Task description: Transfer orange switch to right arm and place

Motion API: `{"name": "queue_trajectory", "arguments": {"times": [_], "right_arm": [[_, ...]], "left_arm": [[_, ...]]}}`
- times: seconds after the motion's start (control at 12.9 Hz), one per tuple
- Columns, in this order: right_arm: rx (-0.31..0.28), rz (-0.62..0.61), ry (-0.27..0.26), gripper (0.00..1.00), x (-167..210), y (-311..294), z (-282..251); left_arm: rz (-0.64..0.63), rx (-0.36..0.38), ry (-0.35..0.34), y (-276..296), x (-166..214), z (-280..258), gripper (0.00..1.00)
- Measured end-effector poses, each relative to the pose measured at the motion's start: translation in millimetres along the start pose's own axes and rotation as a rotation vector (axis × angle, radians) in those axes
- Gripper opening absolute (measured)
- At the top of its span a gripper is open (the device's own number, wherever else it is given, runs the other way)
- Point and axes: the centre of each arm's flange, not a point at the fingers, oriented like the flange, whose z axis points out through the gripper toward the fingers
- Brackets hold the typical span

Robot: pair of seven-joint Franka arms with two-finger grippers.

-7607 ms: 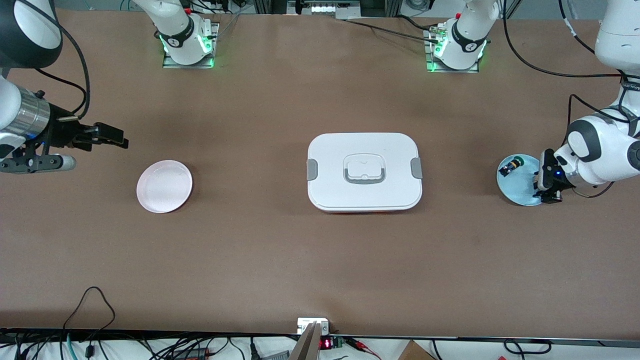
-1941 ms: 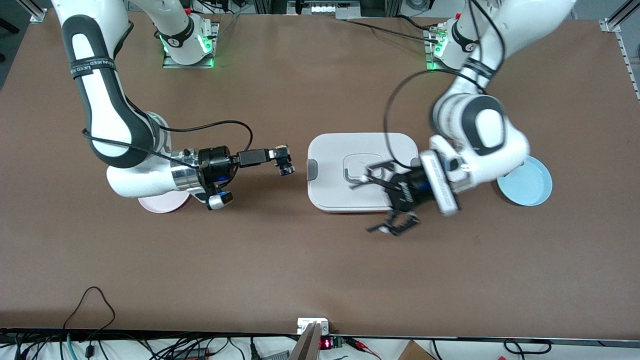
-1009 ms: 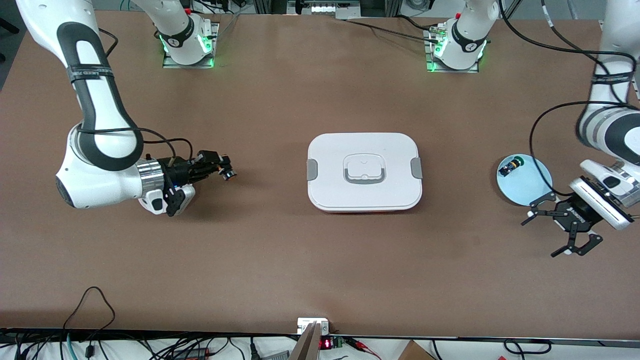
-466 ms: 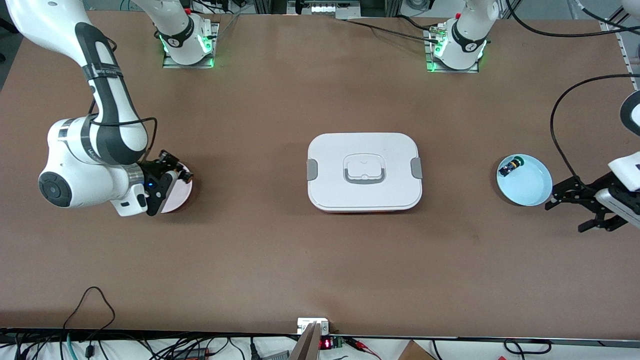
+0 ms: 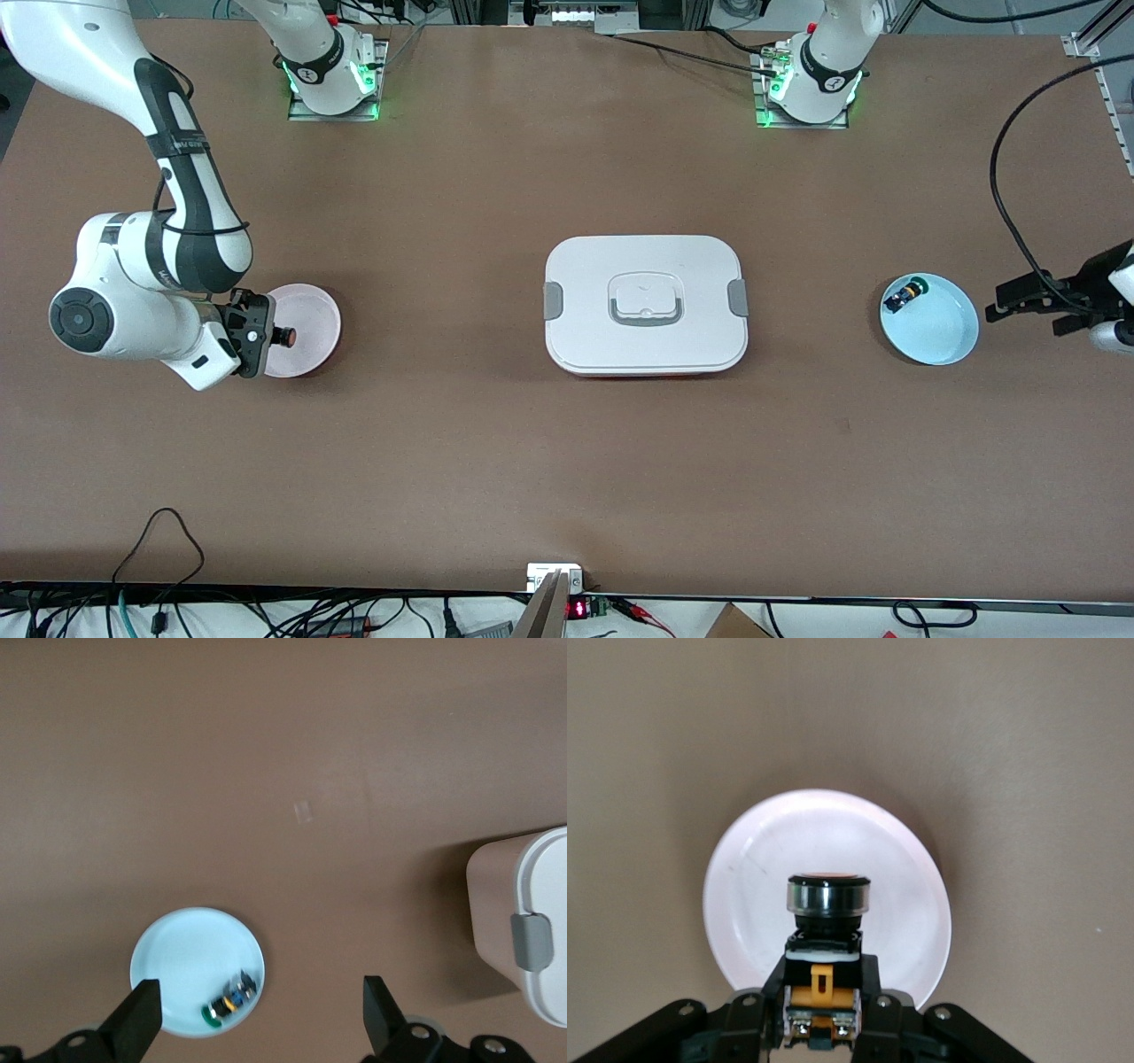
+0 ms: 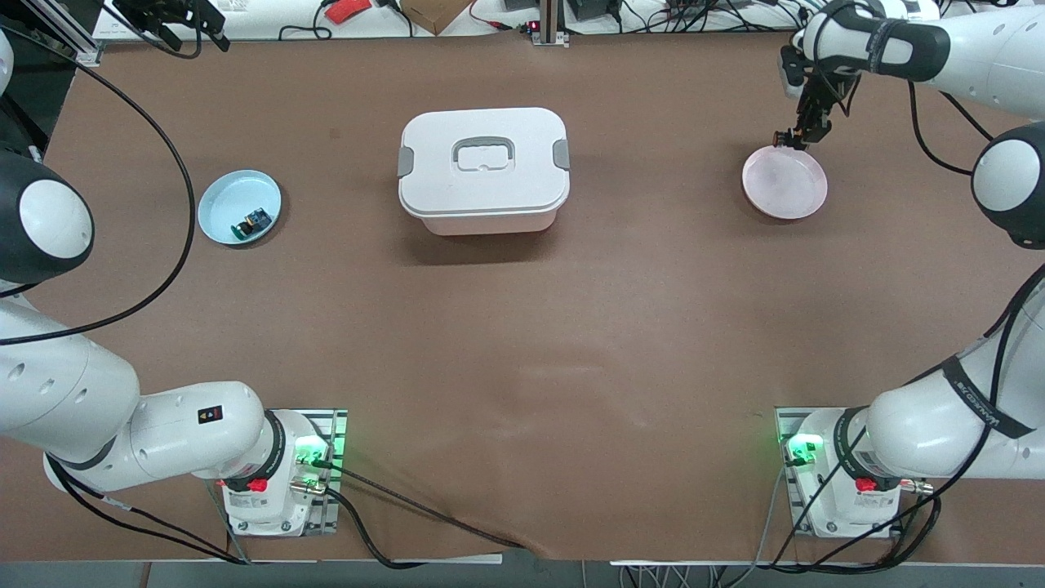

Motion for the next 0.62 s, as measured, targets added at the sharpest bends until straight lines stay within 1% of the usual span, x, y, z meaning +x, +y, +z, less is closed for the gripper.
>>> {"name": "queue_trajectory", "arguments": {"times": [0.16, 0.31, 0.47, 0.62], "right_arm": [[-0.027, -0.047, 0.004, 0.33, -3, -4, 22], [-0.049, -0.073, 0.005, 0.33, -2, -9, 37], [-0.054, -0.091, 0.002, 0.33, -1, -13, 47], [-0.060, -0.105, 0.003, 0.33, -1, -18, 59]], "left_arm": [[-0.102, 0.025, -0.051, 24, -14, -17, 1.00], [-0.204, 0.034, -0.076, 40, -28, -32, 1.00], [-0.249, 0.039, -0.091, 50, -39, -42, 1.00], [-0.256, 0.041, -0.094, 49, -43, -45, 1.00]]}}
